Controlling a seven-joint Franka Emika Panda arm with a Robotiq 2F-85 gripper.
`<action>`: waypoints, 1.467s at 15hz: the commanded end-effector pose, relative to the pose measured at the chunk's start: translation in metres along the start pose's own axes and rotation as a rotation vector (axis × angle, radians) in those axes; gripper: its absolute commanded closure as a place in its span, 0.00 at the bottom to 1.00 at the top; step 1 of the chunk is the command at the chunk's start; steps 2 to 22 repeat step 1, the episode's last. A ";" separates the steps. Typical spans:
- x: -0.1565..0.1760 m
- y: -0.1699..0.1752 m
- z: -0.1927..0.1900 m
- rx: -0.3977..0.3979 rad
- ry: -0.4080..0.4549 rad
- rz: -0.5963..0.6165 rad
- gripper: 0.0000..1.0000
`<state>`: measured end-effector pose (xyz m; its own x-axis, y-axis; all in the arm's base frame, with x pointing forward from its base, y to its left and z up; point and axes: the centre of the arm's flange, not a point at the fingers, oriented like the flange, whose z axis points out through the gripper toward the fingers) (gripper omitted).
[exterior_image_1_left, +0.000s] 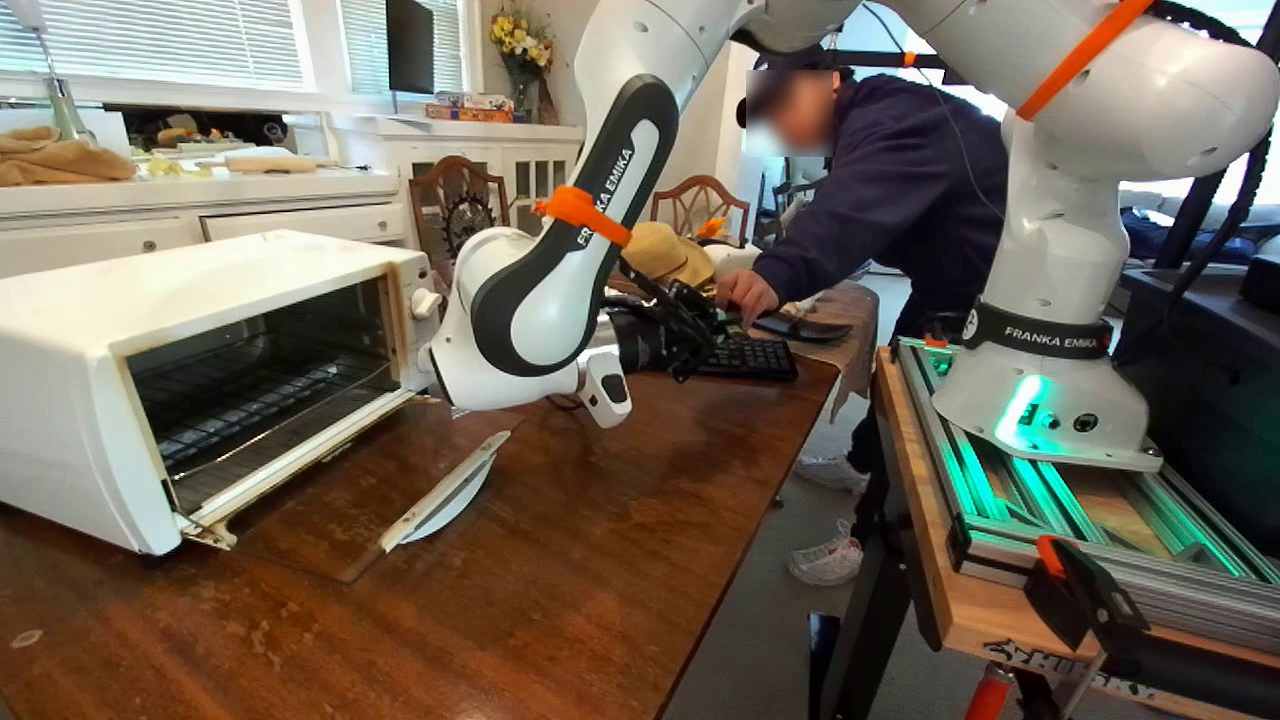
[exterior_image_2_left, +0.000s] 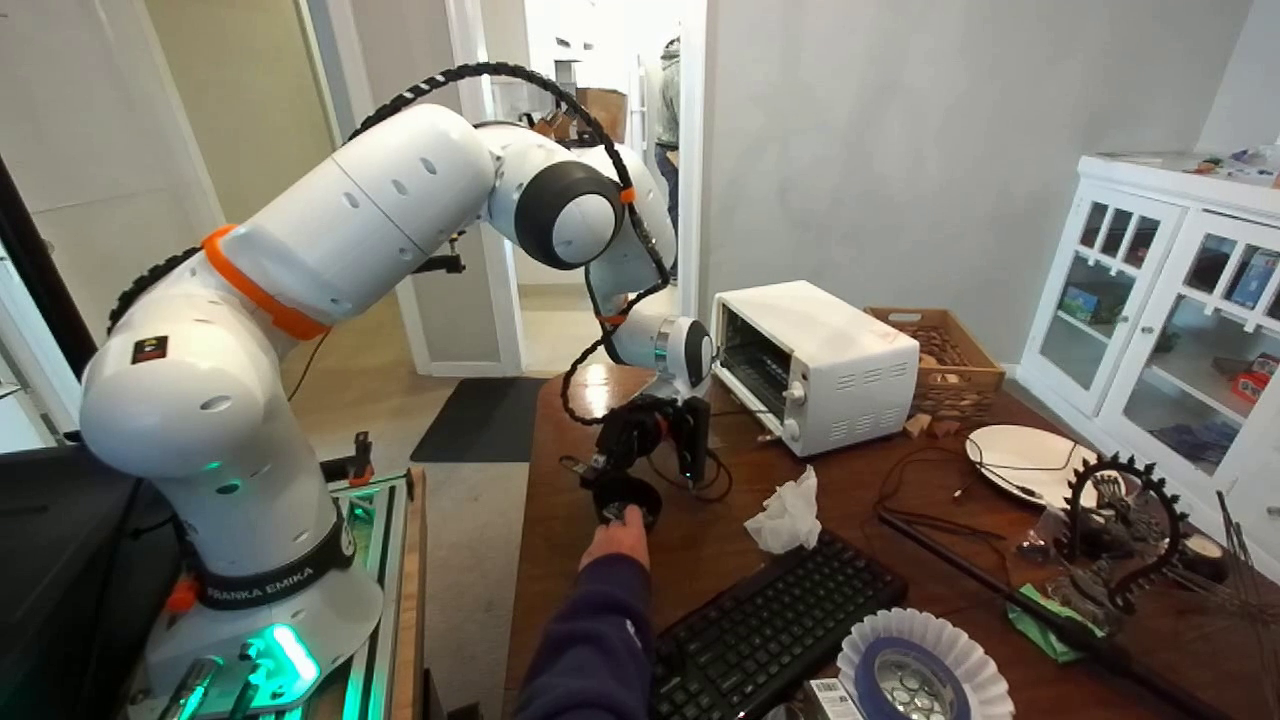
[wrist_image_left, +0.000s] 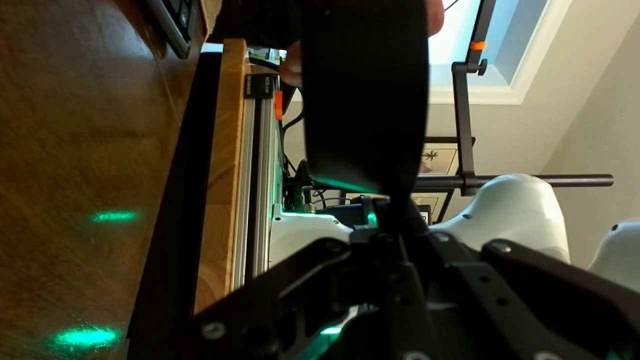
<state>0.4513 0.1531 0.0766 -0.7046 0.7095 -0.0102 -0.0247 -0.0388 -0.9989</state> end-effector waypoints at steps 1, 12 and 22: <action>0.000 0.000 0.000 0.000 0.000 0.000 0.94; 0.000 0.000 0.000 0.000 0.000 0.000 0.94; 0.000 0.000 0.000 0.000 0.000 0.000 0.94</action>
